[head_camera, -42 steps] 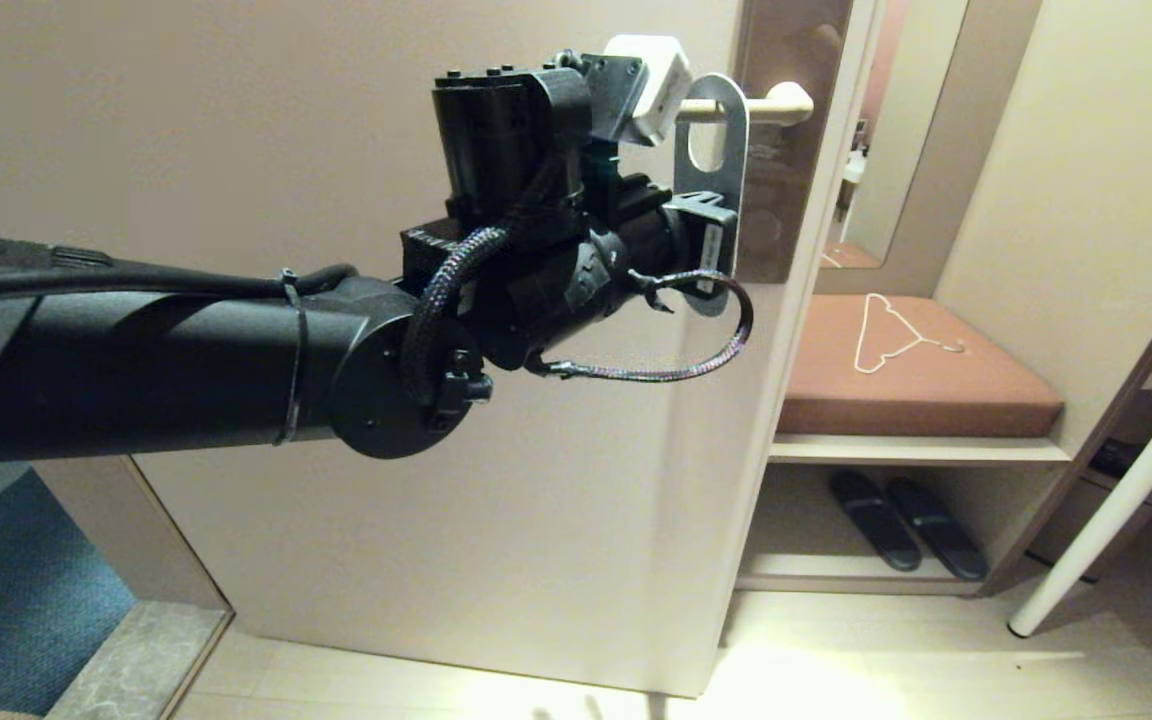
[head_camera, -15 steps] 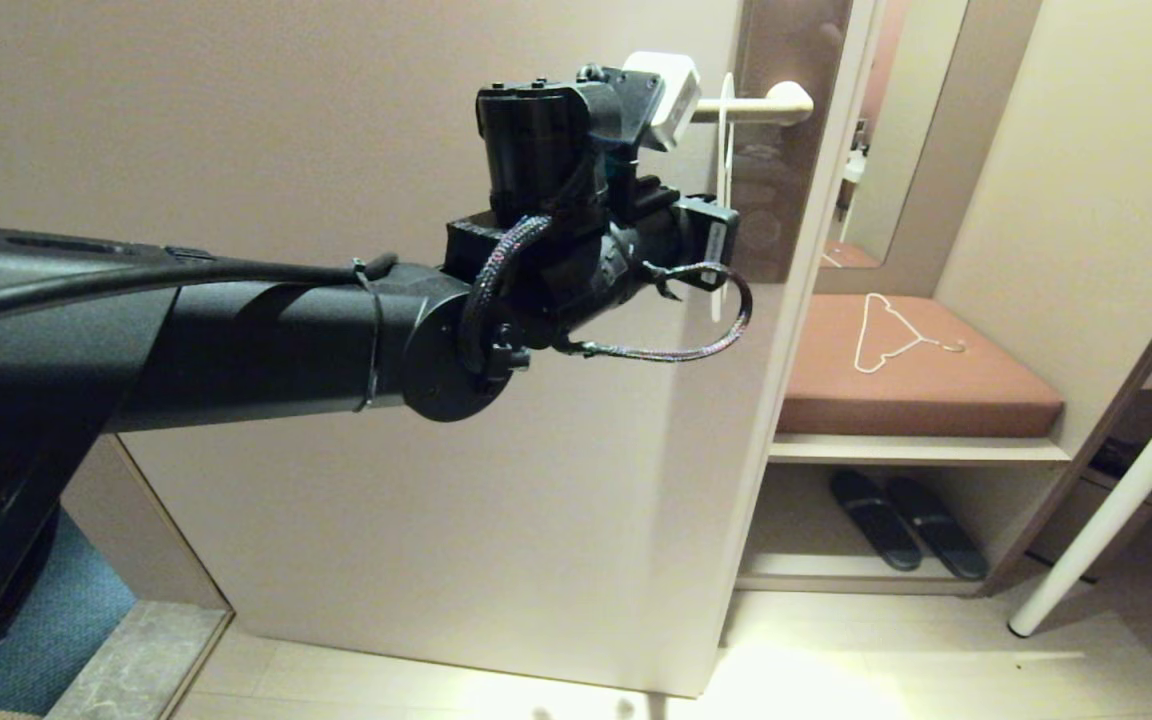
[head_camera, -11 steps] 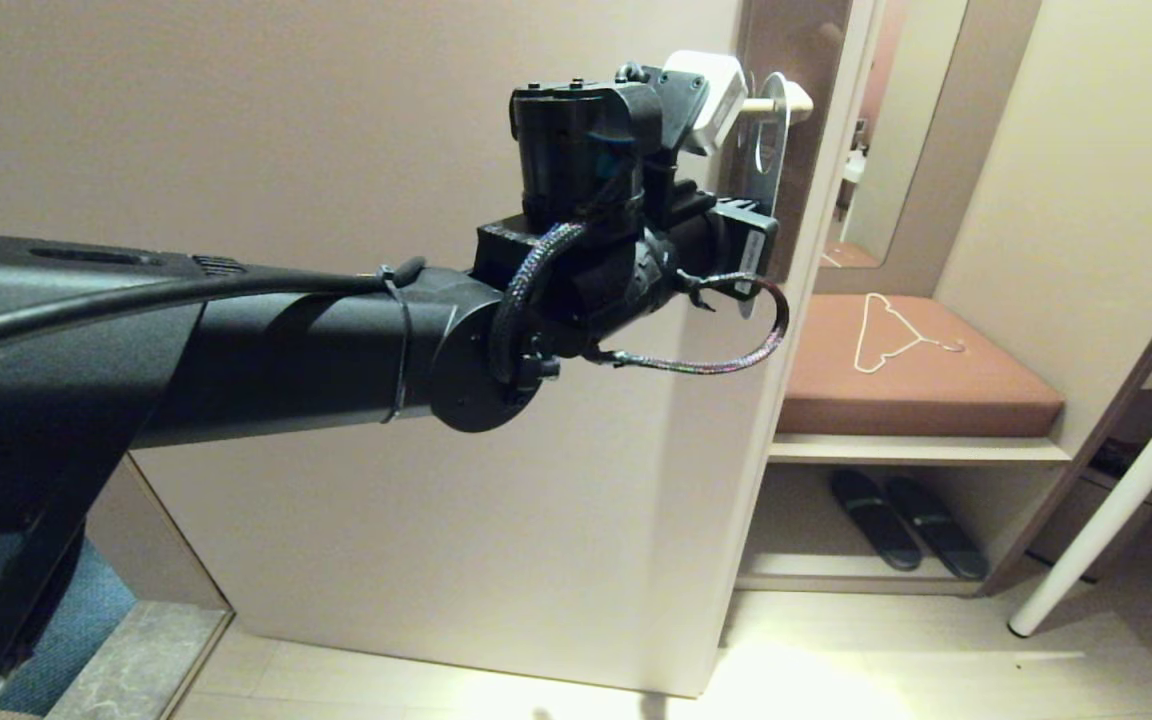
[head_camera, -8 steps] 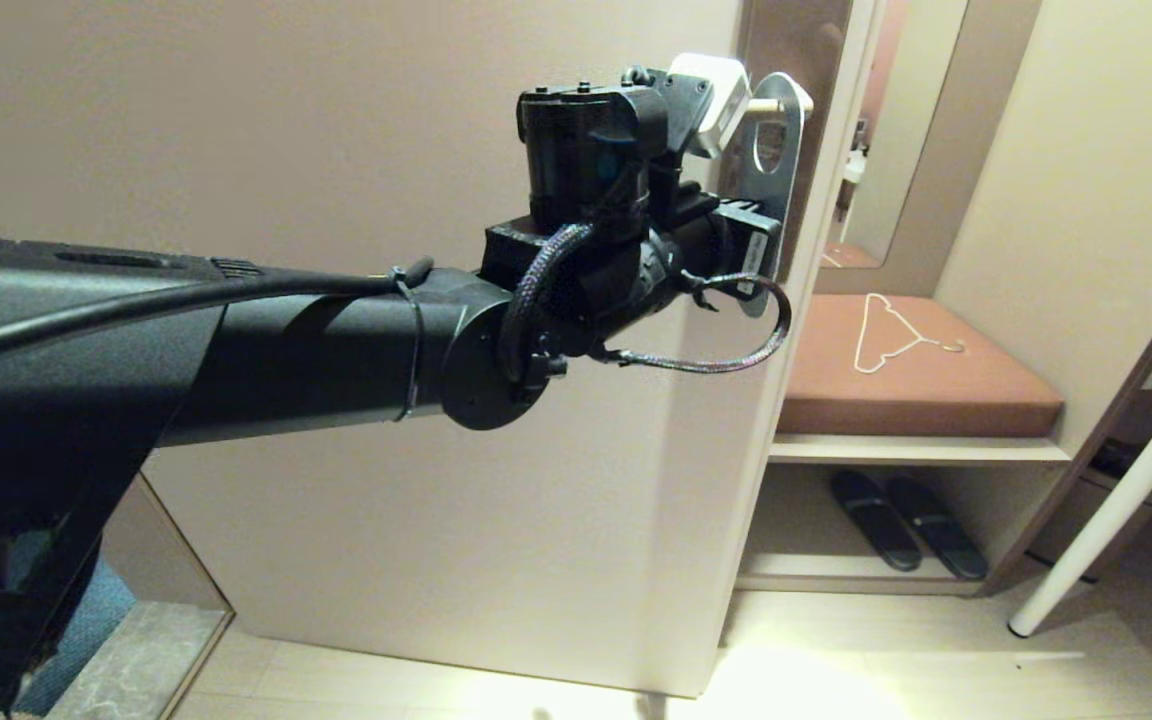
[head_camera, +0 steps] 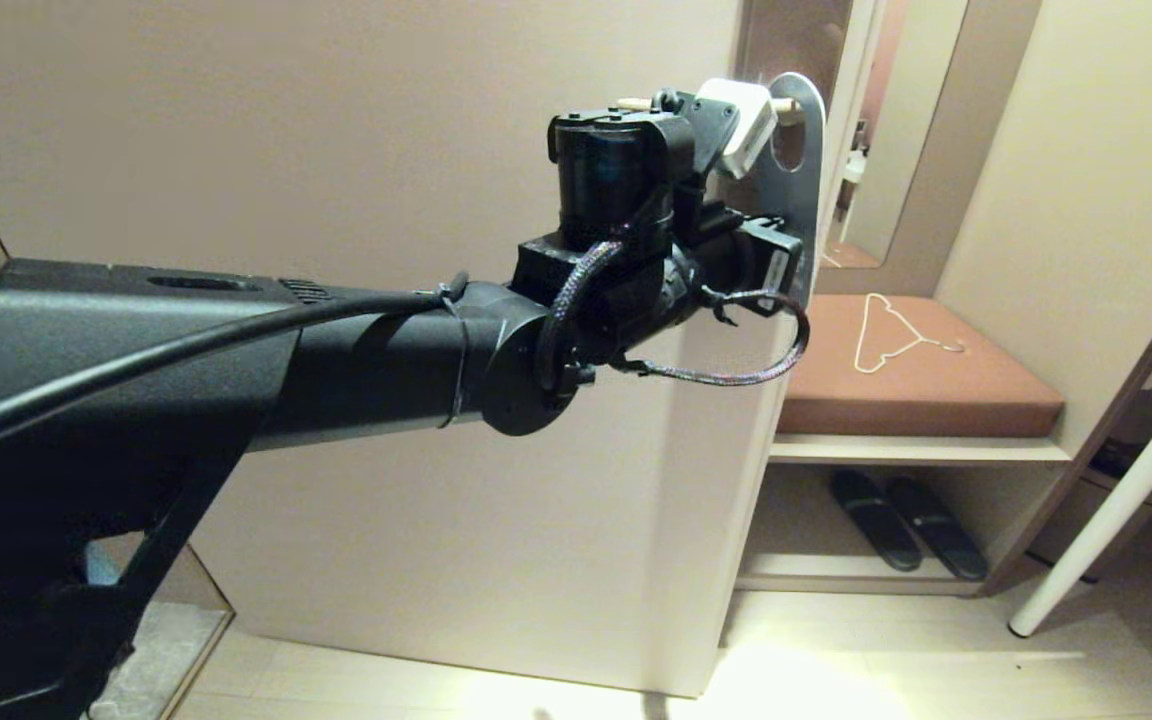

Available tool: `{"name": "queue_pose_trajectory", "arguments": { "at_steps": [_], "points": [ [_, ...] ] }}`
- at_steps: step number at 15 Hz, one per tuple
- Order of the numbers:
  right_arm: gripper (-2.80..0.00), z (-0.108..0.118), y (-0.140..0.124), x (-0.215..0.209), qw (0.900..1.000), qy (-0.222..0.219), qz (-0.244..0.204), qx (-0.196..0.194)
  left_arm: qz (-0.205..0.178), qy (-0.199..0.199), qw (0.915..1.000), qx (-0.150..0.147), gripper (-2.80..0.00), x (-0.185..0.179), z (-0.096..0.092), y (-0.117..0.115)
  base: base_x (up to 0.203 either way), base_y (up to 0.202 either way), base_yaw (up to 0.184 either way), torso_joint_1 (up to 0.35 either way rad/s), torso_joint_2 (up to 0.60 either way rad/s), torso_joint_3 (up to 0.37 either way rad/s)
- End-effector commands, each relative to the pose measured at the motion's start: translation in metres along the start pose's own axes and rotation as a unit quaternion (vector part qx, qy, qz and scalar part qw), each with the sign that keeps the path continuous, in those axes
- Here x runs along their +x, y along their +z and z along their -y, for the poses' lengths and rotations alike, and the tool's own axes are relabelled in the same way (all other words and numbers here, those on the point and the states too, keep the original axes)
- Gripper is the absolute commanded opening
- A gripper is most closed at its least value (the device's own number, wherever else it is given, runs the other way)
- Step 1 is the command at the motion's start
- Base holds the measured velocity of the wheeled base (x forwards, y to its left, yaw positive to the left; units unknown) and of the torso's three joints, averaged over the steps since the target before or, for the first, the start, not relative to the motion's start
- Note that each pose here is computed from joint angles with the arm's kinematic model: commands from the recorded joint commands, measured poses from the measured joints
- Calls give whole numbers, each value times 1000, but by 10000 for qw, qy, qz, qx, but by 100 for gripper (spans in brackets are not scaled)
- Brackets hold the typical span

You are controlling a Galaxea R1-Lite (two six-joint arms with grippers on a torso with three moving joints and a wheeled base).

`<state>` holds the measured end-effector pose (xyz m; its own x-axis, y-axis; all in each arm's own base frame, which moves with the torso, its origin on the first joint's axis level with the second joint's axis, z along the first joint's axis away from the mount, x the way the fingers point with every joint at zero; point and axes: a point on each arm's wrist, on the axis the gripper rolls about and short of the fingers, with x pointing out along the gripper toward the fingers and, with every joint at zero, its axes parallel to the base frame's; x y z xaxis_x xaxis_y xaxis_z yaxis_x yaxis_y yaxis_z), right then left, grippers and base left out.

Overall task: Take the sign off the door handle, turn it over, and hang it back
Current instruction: Hang the sign back with the other side facing out

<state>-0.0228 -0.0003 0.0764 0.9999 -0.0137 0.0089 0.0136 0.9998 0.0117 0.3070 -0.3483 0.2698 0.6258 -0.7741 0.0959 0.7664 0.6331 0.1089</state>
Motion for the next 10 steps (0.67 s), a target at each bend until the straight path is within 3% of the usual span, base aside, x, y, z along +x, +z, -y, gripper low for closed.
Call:
{"name": "queue_pose_trajectory", "arguments": {
  "at_steps": [1,6,10],
  "points": [
    [-280,0,0,0,10000,0,1,4,-23,-65,10000,-2,-280,5,4,-6,0,0,0,0,0,0],
    [-280,0,0,0,10000,0,1,4,-66,-305,9995,-24,-280,10,25,-12,0,0,0,0,0,0],
    [-280,0,0,0,10000,0,1,4,-112,-248,9996,-26,-280,16,22,-21,0,0,0,0,0,0]
  ]
}}
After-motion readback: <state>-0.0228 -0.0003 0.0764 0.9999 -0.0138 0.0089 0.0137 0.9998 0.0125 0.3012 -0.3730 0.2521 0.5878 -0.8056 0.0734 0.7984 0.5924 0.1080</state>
